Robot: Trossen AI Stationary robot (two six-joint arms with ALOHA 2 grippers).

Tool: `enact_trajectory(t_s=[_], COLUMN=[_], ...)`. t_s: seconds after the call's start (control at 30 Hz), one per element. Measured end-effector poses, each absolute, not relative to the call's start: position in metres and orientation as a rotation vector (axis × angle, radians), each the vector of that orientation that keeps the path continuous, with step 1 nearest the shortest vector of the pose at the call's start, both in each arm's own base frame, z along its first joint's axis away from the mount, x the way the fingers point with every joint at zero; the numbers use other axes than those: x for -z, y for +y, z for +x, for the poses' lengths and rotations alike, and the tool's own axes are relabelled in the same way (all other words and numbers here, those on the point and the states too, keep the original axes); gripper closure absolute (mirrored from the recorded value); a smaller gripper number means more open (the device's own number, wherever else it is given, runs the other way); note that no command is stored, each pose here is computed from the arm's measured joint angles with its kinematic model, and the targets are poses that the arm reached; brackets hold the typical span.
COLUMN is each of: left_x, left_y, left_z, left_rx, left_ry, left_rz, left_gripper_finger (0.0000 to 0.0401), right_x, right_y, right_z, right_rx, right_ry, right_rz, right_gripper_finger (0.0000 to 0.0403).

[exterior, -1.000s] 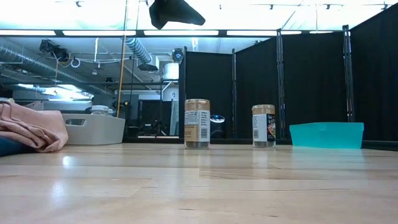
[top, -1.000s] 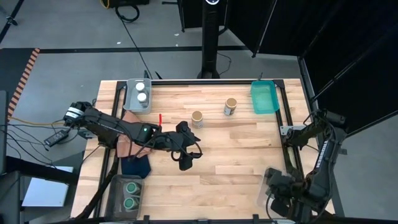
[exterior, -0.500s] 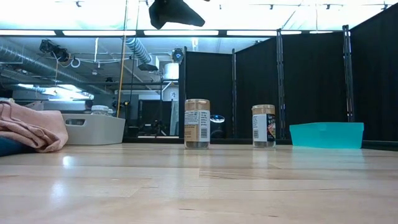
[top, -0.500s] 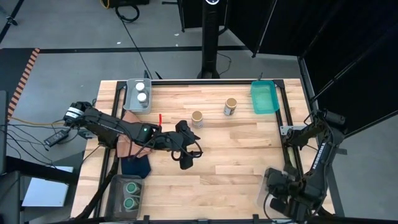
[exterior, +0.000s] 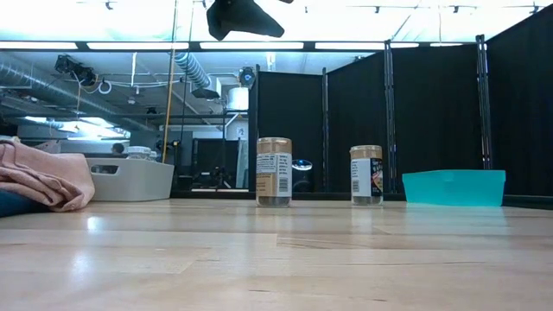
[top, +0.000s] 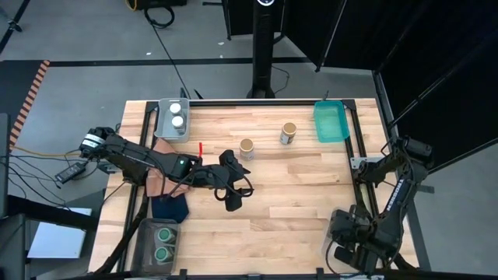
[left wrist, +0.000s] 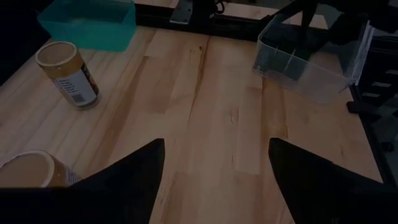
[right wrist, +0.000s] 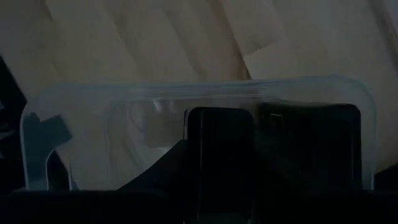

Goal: Sort spices by type
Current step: Put the black spice can into the transparent bin, then put the right golden spice bottle into the blue transparent bin

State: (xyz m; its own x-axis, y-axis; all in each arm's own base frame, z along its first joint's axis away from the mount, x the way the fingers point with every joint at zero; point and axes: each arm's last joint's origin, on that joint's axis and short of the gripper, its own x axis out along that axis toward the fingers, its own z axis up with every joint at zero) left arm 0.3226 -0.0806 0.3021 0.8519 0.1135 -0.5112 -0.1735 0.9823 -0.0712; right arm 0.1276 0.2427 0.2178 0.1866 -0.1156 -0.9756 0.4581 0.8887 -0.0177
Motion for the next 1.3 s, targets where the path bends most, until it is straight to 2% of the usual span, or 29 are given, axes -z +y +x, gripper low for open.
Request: enact_trajectory(t_s=[0.37,0.63,0.93,1.3], left_x=[-0.302,-0.302,-0.302,-0.302], left_y=[-0.079,-0.076,-0.075,-0.074], left_z=[0.323,0.324,0.324,0.324], left_rx=[-0.159,-0.171,-0.173,-0.177], left_ry=[0.53,0.529,0.529,0.528], left_rz=[-0.112,-0.111,-0.112,-0.114], left_gripper_finger=[0.0107,0.0107,0.0107,0.0107], right_x=[-0.212,-0.213,-0.213,-0.238], right_y=[0.24,0.245,0.245,0.244], right_z=[0.128,0.131,0.131,0.13], right_rx=[0.413,0.318,0.315,0.324], right_ry=[1.336,1.342,1.344,1.366], right_rz=[0.287,0.266,0.264,0.18], right_gripper_finger=[0.025,0.0212,0.0175,0.0142])
